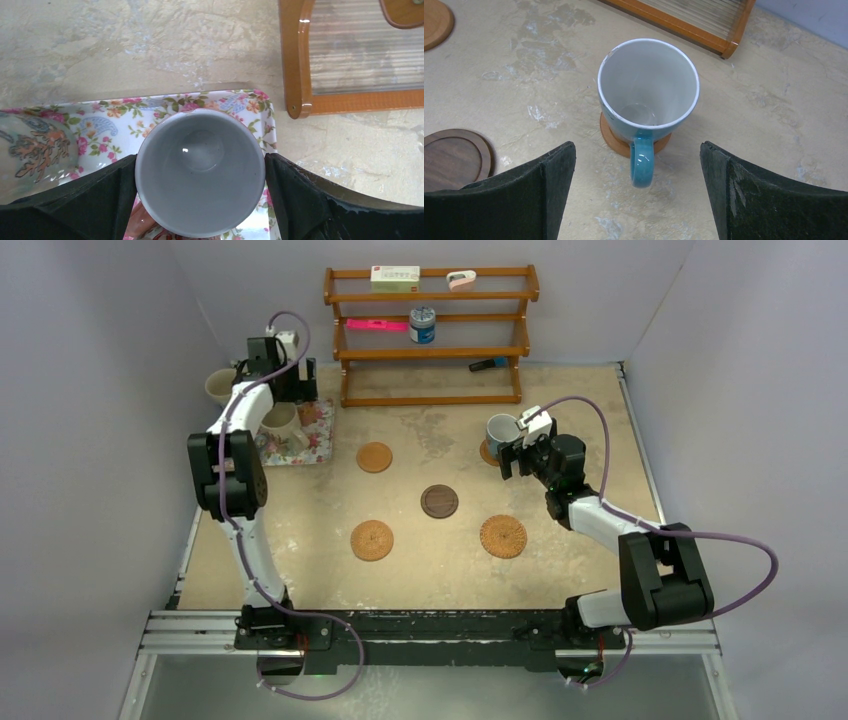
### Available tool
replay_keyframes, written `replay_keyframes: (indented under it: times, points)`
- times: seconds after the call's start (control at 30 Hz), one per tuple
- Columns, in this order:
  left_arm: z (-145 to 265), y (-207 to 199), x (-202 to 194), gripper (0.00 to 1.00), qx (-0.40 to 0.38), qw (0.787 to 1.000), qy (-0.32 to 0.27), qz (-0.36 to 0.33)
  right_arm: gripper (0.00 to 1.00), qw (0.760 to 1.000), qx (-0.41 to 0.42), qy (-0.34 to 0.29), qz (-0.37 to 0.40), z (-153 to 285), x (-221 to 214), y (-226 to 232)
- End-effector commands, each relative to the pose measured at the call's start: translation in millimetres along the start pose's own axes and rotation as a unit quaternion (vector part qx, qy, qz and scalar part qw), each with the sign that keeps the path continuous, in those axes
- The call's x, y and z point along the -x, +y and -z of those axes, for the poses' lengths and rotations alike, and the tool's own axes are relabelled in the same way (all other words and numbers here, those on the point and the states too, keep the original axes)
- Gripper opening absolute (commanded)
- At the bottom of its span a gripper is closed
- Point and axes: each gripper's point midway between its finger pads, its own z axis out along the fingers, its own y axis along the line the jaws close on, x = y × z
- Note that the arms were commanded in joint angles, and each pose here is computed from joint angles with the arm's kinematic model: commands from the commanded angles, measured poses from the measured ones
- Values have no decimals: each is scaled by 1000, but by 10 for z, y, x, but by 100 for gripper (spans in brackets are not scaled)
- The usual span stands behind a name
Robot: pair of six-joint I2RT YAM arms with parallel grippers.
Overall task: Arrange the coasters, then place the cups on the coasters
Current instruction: Move the cup to the tray.
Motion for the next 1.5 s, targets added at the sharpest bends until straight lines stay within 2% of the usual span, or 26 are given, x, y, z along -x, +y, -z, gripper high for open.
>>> replay_keyframes:
  times: [0.0,0.37,0.53,0.7,0.83,0.93,1.1,1.3,1.47]
  points:
    - [210,-270,183,97,-32,999,-21,-22,95,1000,5,-24,11,-33,179,-17]
    - [237,-549,119,99,-52,998,-16,-37,95,1000,5,-25,12,-27,181,-17]
    - [347,-410,288,100,-9,998,-45,-38,95,1000,5,-24,12,-29,176,-13]
    - [668,-321,582,100,16,994,-98,-53,95,1000,6,-24,12,-33,173,-13]
    - [1080,-296,867,100,31,986,-152,-68,95,1000,7,-21,12,-36,159,-12]
    - [1336,-306,904,100,33,982,-165,-82,95,1000,6,-23,12,-33,173,-13]
    - [1677,-342,608,100,37,980,-158,-112,95,1000,8,-23,12,-30,172,-8]
    - [1730,-407,-142,100,72,978,-109,-163,95,1000,8,-22,11,-38,172,-6]
    - [1764,-400,-375,100,100,972,-114,-180,95,1000,9,-17,9,-53,143,-5]
